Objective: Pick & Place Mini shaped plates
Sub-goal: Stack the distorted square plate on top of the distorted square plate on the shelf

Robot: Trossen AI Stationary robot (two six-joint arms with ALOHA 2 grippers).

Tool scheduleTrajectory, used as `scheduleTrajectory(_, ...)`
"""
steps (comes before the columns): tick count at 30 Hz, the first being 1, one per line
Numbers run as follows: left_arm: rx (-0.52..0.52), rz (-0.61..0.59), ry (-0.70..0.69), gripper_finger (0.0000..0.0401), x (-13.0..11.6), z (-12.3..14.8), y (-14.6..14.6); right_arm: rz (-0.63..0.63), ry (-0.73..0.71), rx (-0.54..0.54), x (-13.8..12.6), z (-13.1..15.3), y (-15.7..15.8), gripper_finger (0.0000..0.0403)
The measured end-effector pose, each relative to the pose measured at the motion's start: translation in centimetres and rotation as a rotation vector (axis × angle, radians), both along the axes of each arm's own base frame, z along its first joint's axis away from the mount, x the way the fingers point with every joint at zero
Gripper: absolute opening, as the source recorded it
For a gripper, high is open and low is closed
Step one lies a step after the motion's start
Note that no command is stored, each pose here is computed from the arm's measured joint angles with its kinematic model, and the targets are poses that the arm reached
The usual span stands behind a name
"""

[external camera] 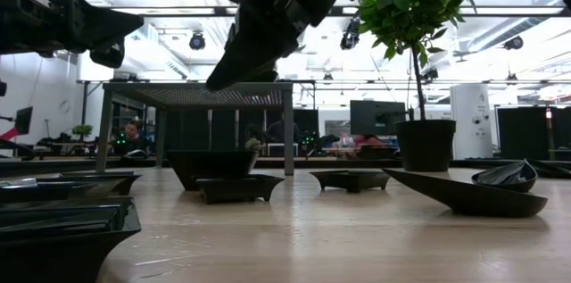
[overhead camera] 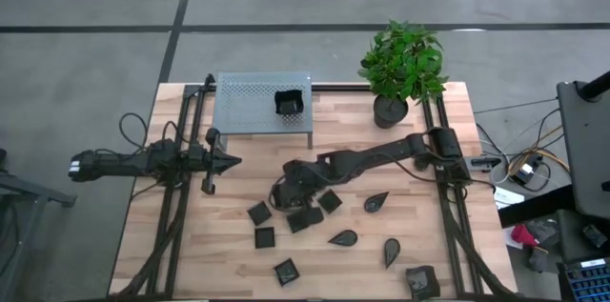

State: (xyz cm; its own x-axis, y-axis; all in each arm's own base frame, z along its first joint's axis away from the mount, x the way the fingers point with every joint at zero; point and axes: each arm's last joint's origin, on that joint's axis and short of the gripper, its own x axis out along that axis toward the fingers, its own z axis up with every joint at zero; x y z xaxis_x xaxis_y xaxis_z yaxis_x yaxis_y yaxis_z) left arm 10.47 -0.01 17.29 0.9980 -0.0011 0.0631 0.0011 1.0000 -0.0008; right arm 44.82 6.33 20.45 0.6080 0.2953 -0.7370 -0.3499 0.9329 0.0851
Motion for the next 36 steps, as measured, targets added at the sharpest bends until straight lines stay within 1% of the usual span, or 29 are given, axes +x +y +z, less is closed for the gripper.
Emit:
scheduleTrajectory(5, 0.000, 0.000, 0.000, 0.0000, 0.0, 0.0, 0.0, 0.023, -0.008, -0.010, -0.3, 0.5, 0.8, 0.0008)
scheduleTrajectory(8, 0.000, 0.000, 0.000, 0.0000, 0.0, 0.0, 0.0, 0.014, -0.003, -0.004, -0.3, 0.4, 0.7, 0.0008)
scheduleTrajectory(12, 0.000, 0.000, -0.001, 0.0000, 0.0, 0.0, 0.0, 0.004, 0.025, -0.008, 0.0, -0.8, 0.6, 0.0014)
scheduleTrajectory(14, 0.000, 0.000, 0.000, 0.0000, 0.0, 0.0, 0.0, 0.002, 0.050, -0.008, 0.1, -1.7, 0.6, 0.0029)
scheduleTrajectory(18, 0.000, 0.000, 0.000, 0.0000, 0.0, 0.0, 0.0, -0.015, 0.076, -0.029, 0.3, -3.0, 0.7, 0.0077)
scheduleTrajectory(21, 0.000, 0.000, 0.000, 0.0000, 0.0, 0.0, 0.0, -0.034, 0.072, -0.055, 0.4, -3.0, 0.5, 0.0108)
scheduleTrajectory(24, 0.000, 0.001, 0.000, 0.0000, 0.0, 0.0, 0.0, -0.046, 0.057, -0.050, 0.5, -2.9, 0.5, 0.0123)
scheduleTrajectory(26, 0.000, 0.000, 0.000, 0.0000, 0.0, 0.0, 0.0, -0.041, 0.061, -0.054, 0.5, -3.1, 0.5, 0.0126)
scheduleTrajectory(30, 0.000, 0.000, 0.000, 0.0000, 0.0, 0.0, 0.0, -0.041, 0.088, -0.060, 0.7, -4.4, 0.5, 0.0125)
scheduleTrajectory(36, 0.000, 0.001, 0.000, 0.0000, 0.0, 0.0, 0.0, -0.041, 0.088, -0.060, 0.7, -4.6, 0.5, 0.0109)
